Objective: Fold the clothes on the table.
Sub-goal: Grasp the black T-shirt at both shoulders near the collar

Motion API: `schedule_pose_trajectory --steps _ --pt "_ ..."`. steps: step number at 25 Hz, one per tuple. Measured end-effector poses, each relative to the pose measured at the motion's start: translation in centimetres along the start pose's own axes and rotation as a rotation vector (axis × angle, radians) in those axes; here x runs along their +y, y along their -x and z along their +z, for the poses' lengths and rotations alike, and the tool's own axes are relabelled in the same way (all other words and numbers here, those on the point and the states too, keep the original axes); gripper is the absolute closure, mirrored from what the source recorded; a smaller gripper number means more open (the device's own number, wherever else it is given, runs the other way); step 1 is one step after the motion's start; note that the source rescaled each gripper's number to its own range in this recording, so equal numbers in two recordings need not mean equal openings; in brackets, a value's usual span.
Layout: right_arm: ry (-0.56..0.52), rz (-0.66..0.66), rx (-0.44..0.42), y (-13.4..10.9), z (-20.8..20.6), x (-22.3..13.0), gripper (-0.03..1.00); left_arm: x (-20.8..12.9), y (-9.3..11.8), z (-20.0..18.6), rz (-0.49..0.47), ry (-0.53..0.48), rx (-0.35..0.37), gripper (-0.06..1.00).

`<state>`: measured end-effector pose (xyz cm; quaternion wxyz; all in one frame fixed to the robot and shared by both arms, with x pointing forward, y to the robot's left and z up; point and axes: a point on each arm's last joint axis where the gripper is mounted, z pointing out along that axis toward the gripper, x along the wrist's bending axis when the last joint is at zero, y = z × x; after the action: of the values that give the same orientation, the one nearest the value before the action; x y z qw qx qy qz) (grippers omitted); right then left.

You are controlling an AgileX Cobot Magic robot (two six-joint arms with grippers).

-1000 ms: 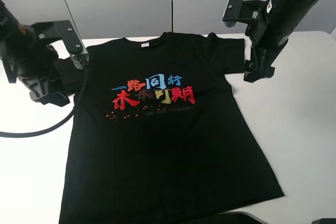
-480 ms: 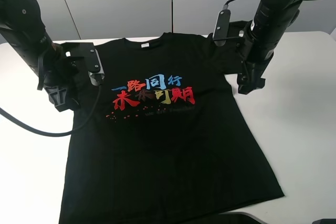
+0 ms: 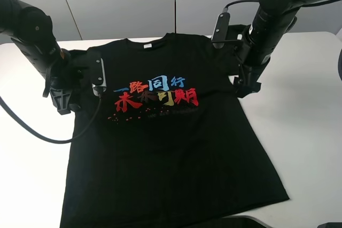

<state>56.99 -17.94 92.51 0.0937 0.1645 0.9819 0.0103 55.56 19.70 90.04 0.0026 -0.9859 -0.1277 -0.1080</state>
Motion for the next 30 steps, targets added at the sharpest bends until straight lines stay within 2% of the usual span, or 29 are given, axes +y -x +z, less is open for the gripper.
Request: schedule_pose_trajectory --steps 6,14,19,21,30 --pt "0.003 -0.013 0.019 0.0 1.0 0.3 -0.03 0.1 0.3 2.3 0.011 -0.017 -0.031 0.06" --pt "-0.005 -0.016 0.038 0.2 2.4 0.7 -0.03 0.6 0.0 3.1 0.022 -0.014 -0.051 0.07" --pt "0.007 -0.014 0.029 0.3 2.5 0.9 -0.03 0.5 0.2 3.5 0.02 -0.034 -0.092 0.27" --pt "0.008 -0.014 0.028 0.3 2.5 0.9 -0.03 0.5 0.3 3.5 0.017 -0.039 -0.101 0.31" --pt "0.01 -0.012 0.027 0.3 2.5 0.9 -0.03 0.4 0.4 3.9 0.018 -0.063 -0.13 0.28"
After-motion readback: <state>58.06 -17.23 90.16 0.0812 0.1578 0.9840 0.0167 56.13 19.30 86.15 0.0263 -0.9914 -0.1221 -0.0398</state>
